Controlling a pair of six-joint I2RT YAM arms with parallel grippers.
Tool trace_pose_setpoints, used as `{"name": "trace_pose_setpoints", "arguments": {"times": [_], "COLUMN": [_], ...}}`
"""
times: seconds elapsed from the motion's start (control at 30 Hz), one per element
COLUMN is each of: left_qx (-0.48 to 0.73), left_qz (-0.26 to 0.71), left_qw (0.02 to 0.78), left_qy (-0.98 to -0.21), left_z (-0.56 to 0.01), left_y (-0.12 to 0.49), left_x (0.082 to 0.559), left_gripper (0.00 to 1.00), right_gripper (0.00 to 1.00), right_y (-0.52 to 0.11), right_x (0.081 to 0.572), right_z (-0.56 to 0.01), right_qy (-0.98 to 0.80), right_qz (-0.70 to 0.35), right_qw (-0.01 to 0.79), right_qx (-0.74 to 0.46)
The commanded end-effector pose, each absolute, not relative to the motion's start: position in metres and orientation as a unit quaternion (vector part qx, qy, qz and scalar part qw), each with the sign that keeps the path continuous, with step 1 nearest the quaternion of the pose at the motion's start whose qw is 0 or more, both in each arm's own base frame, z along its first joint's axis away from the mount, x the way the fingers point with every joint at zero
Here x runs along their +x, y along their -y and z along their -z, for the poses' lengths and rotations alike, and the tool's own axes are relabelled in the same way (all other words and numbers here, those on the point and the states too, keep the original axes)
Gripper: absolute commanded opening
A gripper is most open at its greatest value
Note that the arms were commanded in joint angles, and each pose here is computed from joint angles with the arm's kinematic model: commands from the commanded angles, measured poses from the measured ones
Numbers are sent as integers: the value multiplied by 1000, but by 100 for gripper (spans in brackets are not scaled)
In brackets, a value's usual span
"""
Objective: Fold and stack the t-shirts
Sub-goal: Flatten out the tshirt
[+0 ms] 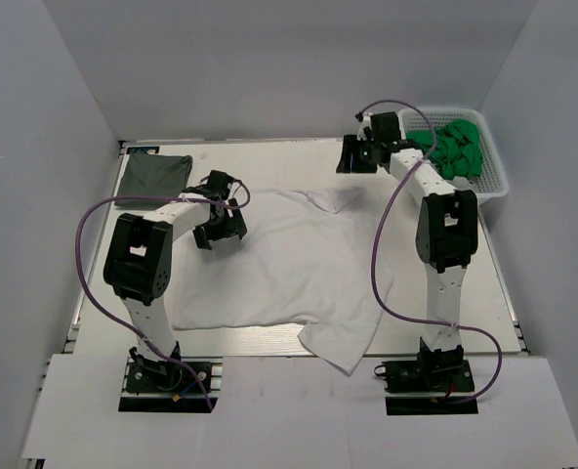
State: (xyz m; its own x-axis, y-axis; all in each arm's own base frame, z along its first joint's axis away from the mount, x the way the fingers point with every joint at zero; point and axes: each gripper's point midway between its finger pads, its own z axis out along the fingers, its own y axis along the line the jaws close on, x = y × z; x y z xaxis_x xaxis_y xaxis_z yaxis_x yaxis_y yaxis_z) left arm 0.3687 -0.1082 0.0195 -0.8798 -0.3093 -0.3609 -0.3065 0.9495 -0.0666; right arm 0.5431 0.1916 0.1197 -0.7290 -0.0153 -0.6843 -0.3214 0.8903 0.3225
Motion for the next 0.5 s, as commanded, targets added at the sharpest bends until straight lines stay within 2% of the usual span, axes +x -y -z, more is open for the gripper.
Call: {"name": "trace_pose_setpoints", "arguments": {"times": [0.0,0.03,0.07,0.1,0.27,0.47], "left_qx": [-152,-152,-151,-151,-149,-149], "left_qz": [21,21,27,26,32,32], "left_qw": [192,192,189,188,181,181], "left_qy": [-969,-969,-970,-970,-972,-972], "left_z": [-17,-17,-14,-12,-9,-8], "left_y": [117,117,118,118,120,119], "left_x": [375,375,373,372,368,365], "left_gripper": [100,100,100,100,100,100], "right_gripper": [66,72,84,90,90,90], "right_y": [-189,-189,-191,-192,-203,-202], "right_x": [502,496,491,487,486,499], "right_z": [-95,-93,-93,-87,-68,-57], "right_qy": [-923,-925,-926,-927,-936,-943], "right_qz": [-206,-204,-206,-207,-205,-154], "right_qw": [303,300,297,293,276,294], "right_qx": [-115,-116,-111,-105,-78,-26]}}
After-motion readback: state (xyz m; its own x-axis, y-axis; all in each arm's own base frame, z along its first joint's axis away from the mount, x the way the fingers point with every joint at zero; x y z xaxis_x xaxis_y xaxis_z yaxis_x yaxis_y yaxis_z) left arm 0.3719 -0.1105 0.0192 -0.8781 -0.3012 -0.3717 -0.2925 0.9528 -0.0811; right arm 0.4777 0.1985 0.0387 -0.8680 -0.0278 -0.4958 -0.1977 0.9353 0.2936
